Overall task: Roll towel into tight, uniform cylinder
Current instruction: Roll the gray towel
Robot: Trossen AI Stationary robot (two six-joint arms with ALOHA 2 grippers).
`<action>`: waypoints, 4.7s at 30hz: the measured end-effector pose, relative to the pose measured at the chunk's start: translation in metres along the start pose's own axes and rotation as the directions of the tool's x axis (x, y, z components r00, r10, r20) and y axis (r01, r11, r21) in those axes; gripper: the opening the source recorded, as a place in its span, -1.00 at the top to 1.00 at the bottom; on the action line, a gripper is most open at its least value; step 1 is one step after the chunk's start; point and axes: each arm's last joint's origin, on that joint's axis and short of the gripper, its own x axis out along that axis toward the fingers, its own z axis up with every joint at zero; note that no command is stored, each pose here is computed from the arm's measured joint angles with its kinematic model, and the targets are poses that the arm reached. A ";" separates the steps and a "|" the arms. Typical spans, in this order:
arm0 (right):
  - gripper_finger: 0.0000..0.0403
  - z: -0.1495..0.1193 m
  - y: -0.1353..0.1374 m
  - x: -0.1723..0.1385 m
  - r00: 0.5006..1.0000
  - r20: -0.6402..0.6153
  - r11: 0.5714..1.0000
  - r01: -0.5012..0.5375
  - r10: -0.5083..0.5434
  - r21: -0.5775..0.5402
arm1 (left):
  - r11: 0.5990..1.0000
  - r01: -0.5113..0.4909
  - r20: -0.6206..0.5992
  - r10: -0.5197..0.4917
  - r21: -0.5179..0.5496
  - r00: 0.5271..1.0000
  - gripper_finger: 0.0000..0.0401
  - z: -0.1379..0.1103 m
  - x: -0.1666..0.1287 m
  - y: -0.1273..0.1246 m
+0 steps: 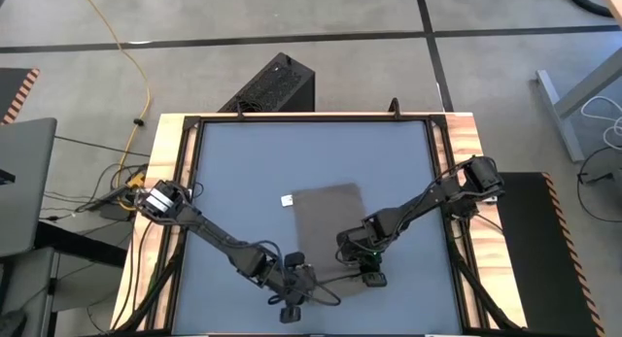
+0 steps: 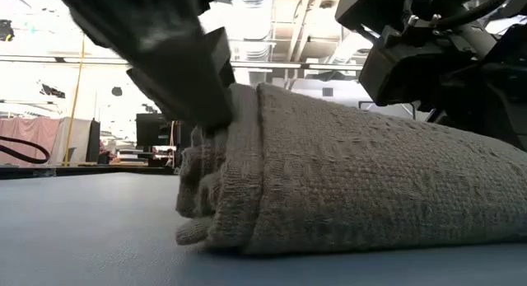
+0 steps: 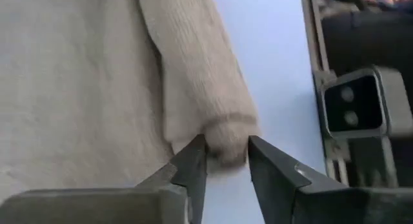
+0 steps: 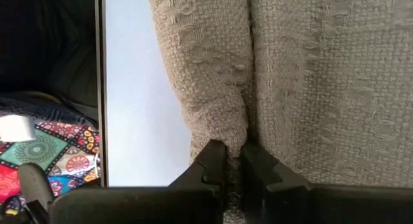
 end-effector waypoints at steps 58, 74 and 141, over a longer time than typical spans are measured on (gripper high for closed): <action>0.66 0.007 -0.007 -0.005 0.999 0.045 0.991 -0.025 0.019 0.133 | 0.978 -0.205 0.190 0.196 0.031 0.962 0.37 0.009 0.014 0.019; 0.31 0.011 -0.008 -0.016 0.999 0.044 0.983 -0.011 0.003 0.183 | 0.975 -0.219 0.157 0.220 -0.023 0.963 0.37 -0.017 0.036 0.031; 0.73 -0.010 0.065 0.010 0.986 0.051 0.973 0.164 -0.158 -0.164 | 0.987 -0.132 0.117 0.142 -0.090 0.983 0.69 -0.020 0.009 0.003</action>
